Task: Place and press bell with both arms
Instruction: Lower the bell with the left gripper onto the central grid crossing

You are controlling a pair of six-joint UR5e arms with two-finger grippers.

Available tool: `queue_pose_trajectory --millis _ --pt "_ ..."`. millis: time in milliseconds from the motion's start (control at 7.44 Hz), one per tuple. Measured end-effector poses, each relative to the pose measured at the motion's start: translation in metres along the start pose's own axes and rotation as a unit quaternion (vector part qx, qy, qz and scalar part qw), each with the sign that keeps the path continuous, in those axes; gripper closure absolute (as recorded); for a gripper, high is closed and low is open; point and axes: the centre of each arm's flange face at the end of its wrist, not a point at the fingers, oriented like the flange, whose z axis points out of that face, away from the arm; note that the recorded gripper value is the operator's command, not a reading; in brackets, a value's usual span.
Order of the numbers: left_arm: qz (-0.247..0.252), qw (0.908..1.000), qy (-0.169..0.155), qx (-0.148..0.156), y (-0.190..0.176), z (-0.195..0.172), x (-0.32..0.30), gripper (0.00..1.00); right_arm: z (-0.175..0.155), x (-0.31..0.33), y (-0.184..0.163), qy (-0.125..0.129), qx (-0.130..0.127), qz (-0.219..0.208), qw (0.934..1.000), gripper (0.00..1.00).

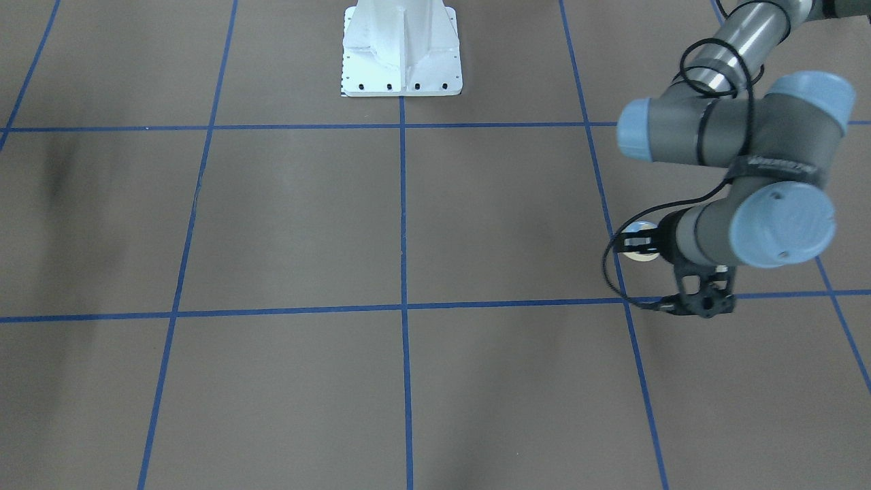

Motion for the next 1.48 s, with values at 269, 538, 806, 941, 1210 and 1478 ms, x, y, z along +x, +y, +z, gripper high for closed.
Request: queue_pose_trajectory --millis 269,538,806,941,1210,1478 --pt "-0.017 0.9993 0.027 0.017 -0.005 0.024 0.071 1.00 0.000 0.000 0.000 0.000 0.000 0.000 1.0000 0.00" --pt "-0.026 0.9983 0.046 0.024 -0.002 0.030 0.132 1.00 0.000 0.000 0.000 0.000 0.000 0.000 1.0000 0.00" --pt "-0.037 0.9968 0.065 0.026 0.008 0.044 0.175 1.00 0.001 0.001 0.000 0.000 0.000 0.001 1.0000 0.00" --pt "-0.039 0.9965 0.069 0.026 0.011 0.054 0.183 0.99 0.001 0.001 0.000 0.001 -0.001 0.001 1.0000 0.00" --pt "-0.040 0.9966 0.069 0.022 0.014 0.066 0.189 0.75 0.001 0.001 0.001 0.000 -0.001 0.001 1.0000 0.00" --pt "-0.037 0.9969 0.068 0.018 0.018 0.073 0.193 0.48 0.001 0.001 0.001 0.000 -0.001 0.001 1.0000 0.00"
